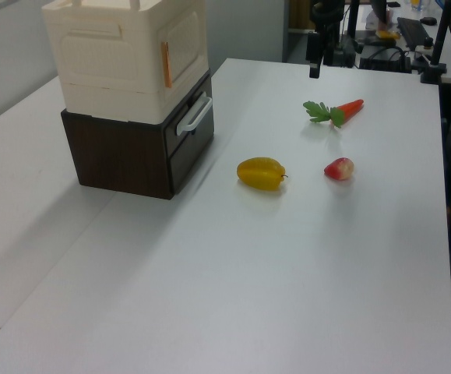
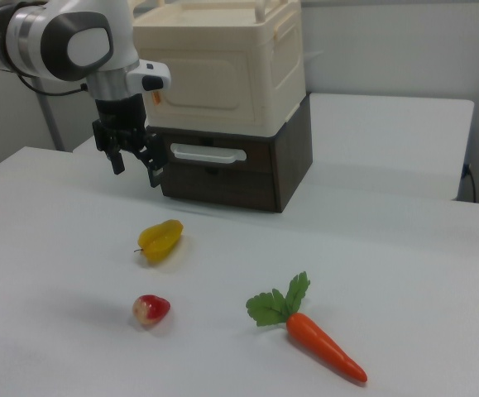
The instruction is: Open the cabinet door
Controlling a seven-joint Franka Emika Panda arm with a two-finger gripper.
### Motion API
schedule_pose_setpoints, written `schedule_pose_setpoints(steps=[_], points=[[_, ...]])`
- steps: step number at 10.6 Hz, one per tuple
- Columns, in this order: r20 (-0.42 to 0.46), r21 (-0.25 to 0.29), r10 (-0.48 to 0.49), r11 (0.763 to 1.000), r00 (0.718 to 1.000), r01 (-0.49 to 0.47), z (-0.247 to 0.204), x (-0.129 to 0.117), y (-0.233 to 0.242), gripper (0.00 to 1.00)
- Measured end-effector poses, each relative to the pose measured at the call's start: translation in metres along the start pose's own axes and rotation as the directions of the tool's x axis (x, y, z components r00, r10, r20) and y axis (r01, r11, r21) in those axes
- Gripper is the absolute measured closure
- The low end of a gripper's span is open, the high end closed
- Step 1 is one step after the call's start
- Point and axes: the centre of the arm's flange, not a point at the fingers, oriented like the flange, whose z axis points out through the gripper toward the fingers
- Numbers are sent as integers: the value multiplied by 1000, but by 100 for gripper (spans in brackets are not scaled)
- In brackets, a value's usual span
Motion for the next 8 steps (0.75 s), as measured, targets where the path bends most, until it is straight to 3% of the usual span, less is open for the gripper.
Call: schedule_pose_setpoints(steps=[4,8], points=[[-86,-2,-59,998,995,59,-3,12,-1,0],[-283,-9,-89,996,955,90,-22,31,-11,0]])
